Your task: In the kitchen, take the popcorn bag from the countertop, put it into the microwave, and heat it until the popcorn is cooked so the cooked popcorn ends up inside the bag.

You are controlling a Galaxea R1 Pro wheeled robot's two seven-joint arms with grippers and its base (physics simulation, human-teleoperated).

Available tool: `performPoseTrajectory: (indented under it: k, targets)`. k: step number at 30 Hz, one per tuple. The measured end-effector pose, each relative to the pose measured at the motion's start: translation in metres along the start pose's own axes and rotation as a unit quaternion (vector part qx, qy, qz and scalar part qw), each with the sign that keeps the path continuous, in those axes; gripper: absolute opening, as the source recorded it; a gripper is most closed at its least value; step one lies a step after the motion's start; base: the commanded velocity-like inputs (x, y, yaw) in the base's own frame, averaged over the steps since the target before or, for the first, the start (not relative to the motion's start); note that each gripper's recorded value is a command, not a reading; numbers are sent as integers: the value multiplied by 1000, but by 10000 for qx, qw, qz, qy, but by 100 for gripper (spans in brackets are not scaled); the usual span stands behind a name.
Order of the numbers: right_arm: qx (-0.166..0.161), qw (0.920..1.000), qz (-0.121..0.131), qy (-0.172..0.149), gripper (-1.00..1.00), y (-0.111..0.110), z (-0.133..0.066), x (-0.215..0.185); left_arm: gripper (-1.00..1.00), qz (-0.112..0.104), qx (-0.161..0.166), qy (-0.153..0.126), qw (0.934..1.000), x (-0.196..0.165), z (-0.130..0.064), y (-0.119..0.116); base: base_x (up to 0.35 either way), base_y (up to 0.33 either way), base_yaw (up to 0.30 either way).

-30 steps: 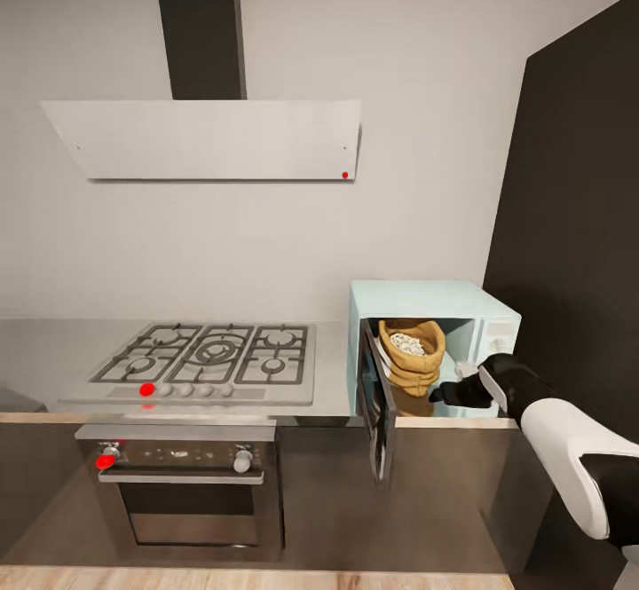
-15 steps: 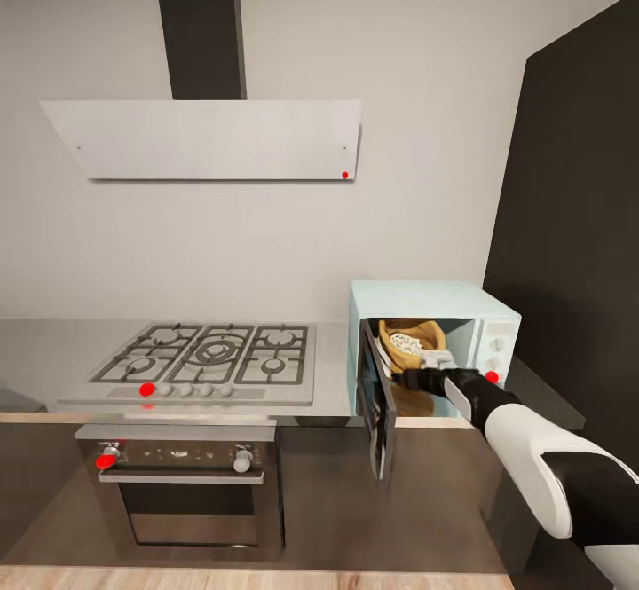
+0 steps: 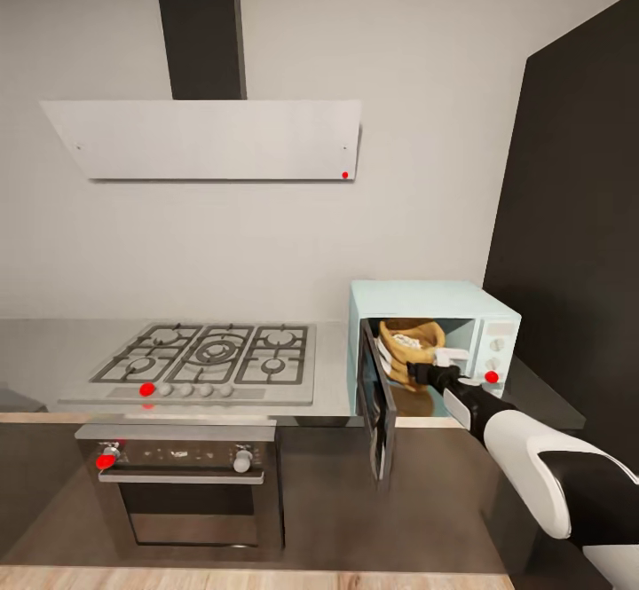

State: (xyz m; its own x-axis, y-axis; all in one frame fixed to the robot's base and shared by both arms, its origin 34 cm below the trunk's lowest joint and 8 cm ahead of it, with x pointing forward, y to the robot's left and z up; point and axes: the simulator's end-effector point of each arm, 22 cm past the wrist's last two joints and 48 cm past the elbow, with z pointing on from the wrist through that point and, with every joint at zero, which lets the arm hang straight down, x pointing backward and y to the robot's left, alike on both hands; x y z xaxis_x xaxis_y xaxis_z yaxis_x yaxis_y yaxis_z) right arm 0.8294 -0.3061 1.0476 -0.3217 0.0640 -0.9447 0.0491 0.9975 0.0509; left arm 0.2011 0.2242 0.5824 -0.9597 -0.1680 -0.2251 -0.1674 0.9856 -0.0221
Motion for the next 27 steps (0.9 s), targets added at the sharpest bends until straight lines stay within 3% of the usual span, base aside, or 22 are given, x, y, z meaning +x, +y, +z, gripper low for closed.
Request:
performPoseTrajectory:
  k: [4,9,16,21,27]
  targets:
    - [-95,9998,-5,-171,100,16,0,-7,100,1,5,-6,10000,-1,0,0,0,0,0]
    - [-96,9996,-7,-277,100,20,0,-13,100,6,7,-14,10000,-1,0,0,0,0,0]
    - [227,9982,20,-552,100,8,-1,-27,100,6,10,-15,10000,-1,0,-1,0,0,0]
    - [253,9981,25,-569,100,7,-1,-28,100,6,3,-19,10000,-2,0,0,15,0,0]
    - [254,9981,20,-563,100,7,-1,-28,100,9,6,-23,10000,-2,0,0,254,0,0]
